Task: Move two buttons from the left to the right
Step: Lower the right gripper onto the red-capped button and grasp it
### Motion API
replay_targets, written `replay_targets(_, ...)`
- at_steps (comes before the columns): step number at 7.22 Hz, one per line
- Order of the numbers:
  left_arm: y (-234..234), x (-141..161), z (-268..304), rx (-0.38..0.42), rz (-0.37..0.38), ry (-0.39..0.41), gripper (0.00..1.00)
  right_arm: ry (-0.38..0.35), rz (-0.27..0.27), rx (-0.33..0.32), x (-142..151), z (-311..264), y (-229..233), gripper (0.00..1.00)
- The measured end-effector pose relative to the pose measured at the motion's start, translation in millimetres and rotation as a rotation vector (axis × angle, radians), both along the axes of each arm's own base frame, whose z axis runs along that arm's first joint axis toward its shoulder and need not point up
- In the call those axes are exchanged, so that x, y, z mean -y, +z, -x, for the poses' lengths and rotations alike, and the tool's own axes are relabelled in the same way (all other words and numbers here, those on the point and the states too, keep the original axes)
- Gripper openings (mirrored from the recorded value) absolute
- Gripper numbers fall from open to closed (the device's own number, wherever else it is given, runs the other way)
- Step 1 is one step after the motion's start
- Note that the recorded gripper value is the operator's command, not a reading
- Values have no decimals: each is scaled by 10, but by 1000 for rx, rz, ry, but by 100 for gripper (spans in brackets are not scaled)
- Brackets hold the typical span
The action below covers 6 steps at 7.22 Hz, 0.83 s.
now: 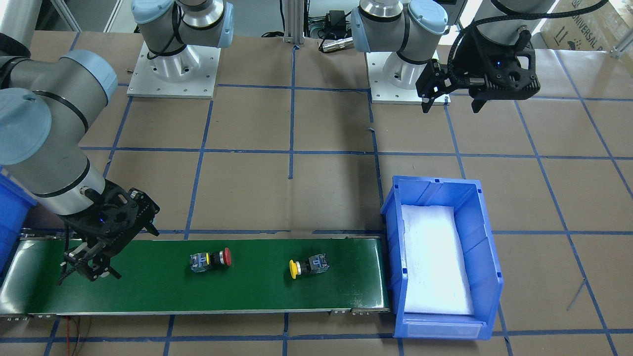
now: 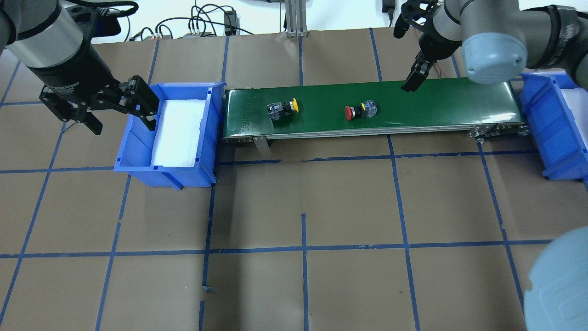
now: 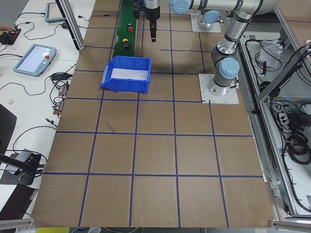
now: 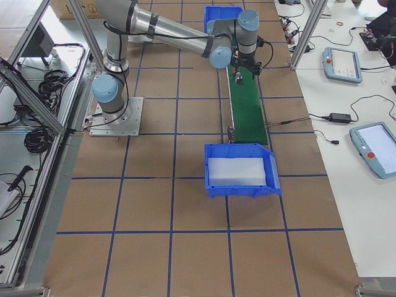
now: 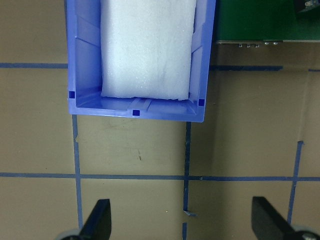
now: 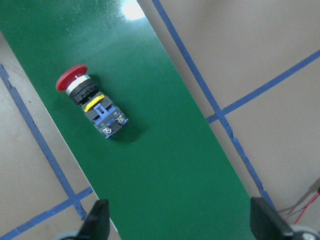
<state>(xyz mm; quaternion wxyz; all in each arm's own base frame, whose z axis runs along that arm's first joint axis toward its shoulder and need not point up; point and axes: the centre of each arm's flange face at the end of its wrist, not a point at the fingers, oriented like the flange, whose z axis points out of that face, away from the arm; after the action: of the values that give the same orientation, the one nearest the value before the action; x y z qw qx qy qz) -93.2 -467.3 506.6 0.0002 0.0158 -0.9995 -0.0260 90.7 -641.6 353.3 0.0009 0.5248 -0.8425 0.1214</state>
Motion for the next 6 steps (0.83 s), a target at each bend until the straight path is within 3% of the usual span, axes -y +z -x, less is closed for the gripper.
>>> replay_targets(2, 11, 6, -3, -2, 2, 4, 100, 102, 16, -9, 24, -54, -76, 99)
replay_targets(6, 9, 32, 43, -7, 4, -5, 100, 133, -16, -7, -40, -83, -288, 100)
